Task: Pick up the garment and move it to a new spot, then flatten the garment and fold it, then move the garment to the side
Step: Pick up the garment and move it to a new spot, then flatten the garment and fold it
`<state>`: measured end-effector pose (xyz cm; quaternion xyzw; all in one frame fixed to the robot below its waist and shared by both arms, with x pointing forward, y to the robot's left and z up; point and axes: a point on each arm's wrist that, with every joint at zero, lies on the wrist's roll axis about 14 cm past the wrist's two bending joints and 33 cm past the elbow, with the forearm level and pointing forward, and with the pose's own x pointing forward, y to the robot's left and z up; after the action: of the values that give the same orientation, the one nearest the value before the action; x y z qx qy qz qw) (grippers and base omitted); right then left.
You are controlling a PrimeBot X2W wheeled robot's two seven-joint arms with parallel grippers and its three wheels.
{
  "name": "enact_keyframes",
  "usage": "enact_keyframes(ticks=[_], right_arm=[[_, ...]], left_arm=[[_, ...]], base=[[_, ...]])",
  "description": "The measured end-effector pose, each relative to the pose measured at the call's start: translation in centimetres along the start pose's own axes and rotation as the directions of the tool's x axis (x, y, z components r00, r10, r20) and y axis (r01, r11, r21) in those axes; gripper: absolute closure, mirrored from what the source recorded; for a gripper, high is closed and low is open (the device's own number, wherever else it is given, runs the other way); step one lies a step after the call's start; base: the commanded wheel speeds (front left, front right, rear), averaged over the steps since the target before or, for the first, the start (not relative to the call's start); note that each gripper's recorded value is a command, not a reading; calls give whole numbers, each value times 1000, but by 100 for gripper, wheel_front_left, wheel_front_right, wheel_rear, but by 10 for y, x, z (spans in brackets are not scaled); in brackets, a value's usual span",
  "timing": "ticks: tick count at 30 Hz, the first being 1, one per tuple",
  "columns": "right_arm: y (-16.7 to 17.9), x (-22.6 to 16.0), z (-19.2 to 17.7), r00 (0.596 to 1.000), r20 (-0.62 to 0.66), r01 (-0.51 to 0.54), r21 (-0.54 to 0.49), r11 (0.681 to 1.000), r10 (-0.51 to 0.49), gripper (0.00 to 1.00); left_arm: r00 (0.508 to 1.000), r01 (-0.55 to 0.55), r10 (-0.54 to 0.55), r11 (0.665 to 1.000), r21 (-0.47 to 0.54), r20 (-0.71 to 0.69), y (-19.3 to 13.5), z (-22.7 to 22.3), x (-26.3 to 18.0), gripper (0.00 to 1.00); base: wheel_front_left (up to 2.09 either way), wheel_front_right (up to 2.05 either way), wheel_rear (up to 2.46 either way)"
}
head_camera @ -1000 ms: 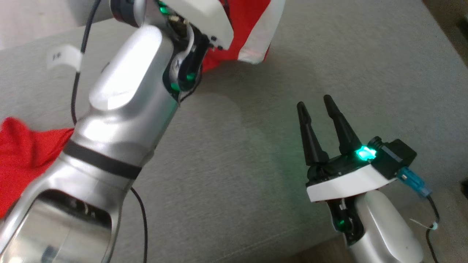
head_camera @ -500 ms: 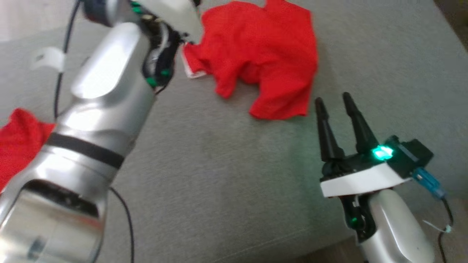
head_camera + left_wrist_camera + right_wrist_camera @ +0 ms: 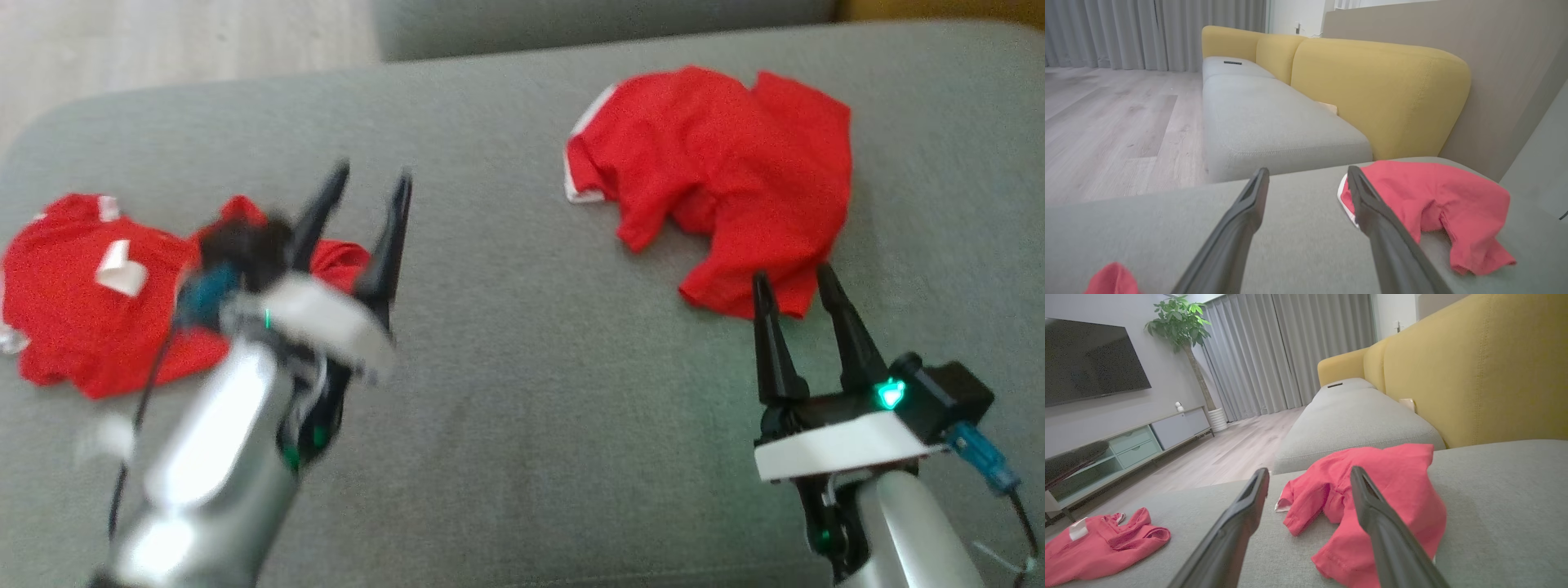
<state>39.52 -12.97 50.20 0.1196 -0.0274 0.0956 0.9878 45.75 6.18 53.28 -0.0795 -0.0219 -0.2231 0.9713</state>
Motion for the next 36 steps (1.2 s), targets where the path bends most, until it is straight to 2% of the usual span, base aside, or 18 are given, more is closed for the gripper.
enact_keyframes(ticks=[6, 8, 11, 14, 25, 30, 36], right_arm=[[7, -9, 3, 1000, 7, -14, 0, 1000, 14, 0], [7, -12, 4, 1000, 9, -11, 0, 1000, 11, 0], [7, -14, 4, 1000, 9, -10, 0, 1000, 10, 0], [7, -14, 7, 1000, 17, -10, 3, 1000, 10, 0], [12, -12, 4, 1000, 13, -26, 8, 1000, 26, 0], [37, 3, -10, 993, -27, -113, -6, 994, 112, 0], [60, 52, -35, 975, -103, -203, -35, 979, 198, 0]], left_arm=[[994, -92, 96, 992, -92, 47, 6, 2, -55, 0], [991, -118, 122, 990, -80, 49, 8, -1, -67, 0], [987, -151, 156, 985, -87, 51, 10, -4, -77, 0], [981, -175, 186, 972, -155, 59, 9, -7, -85, 0], [978, -187, 193, 979, -87, 76, 12, -5, -89, 0], [976, -204, 209, 975, -89, 54, 17, -13, -92, 0], [964, -252, 260, 961, -115, 55, 34, -13, -93, 0]], base=[[0, 0, 0], [0, 0, 0], [0, 0, 0], [0, 0, 0], [0, 0, 0], [0, 0, 0], [0, 0, 0]])
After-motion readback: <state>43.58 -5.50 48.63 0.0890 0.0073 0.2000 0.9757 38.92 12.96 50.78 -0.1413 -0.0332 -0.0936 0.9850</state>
